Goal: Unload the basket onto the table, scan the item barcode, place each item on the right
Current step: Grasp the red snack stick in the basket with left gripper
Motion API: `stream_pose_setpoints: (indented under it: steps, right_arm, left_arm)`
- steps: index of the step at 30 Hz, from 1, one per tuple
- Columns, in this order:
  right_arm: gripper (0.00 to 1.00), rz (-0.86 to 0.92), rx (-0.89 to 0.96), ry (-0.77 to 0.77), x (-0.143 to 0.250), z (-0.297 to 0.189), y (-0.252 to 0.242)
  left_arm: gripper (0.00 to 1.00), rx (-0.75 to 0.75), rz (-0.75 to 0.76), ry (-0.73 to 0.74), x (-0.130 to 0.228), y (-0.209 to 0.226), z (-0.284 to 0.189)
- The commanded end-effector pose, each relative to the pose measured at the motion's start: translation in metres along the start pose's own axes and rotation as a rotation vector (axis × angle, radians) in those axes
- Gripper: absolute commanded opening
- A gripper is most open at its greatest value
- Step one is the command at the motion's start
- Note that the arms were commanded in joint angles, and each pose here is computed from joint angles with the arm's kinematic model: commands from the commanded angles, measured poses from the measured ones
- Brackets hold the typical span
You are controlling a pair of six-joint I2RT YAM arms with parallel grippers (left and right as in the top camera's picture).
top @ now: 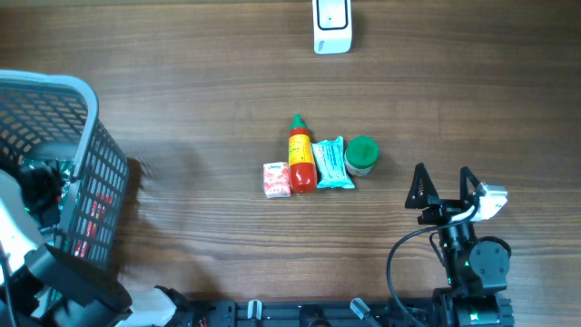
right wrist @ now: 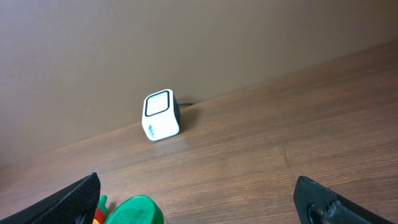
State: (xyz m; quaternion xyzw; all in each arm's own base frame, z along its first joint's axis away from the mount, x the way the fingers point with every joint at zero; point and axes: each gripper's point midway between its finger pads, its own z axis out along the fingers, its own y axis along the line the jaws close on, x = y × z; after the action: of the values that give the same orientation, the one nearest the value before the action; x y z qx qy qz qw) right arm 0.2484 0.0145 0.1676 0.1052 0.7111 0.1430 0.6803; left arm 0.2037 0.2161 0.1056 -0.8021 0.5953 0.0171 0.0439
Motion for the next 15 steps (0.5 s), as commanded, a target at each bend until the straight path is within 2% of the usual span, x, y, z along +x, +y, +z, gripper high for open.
stream_pose_setpoints:
  steps: [1, 5, 7, 8, 9, 10, 11, 13, 15]
  right_arm:
    - [1.00, -0.011, 0.002, -0.010, -0.002, 0.000, 0.000]
    - [1.00, -0.011, 0.002, -0.011, -0.002, 0.000, 0.000]
    - [1.00, -0.011, 0.002, -0.011, -0.002, 0.000, 0.000]
    - [1.00, -0.011, 0.002, -0.011, -0.002, 0.000, 0.000]
    - [0.99, -0.011, 0.002, -0.011, -0.002, 0.000, 0.000]
    - [1.00, -0.011, 0.002, -0.011, -0.002, 0.000, 0.000]
    - [1.00, -0.011, 0.002, -0.011, -0.002, 0.000, 0.000]
    - [1.00, -0.011, 0.002, -0.010, -0.002, 0.000, 0.000]
    - [1.00, -0.011, 0.002, -0.011, -0.002, 0.000, 0.000]
  left_arm:
    - [0.96, -0.031, -0.027, 0.026, 0.013, 0.019, 0.046]
    - [0.96, 0.014, -0.029, 0.002, 0.018, 0.025, 0.088]
    - [0.89, 0.009, -0.028, 0.004, 0.021, 0.030, 0.094]
    - [0.72, 0.005, -0.028, 0.007, 0.022, 0.032, 0.096]
    - [0.63, 0.004, -0.027, 0.007, 0.023, 0.033, 0.097]
    - [0.48, 0.003, -0.024, 0.008, 0.023, 0.033, 0.097]
    - [0.06, -0.004, -0.024, 0.012, 0.024, 0.035, 0.097]
    - [0.04, -0.005, -0.023, 0.014, 0.024, 0.035, 0.096]
    - [0.04, 0.064, 0.033, 0.047, 0.029, 0.022, 0.086]
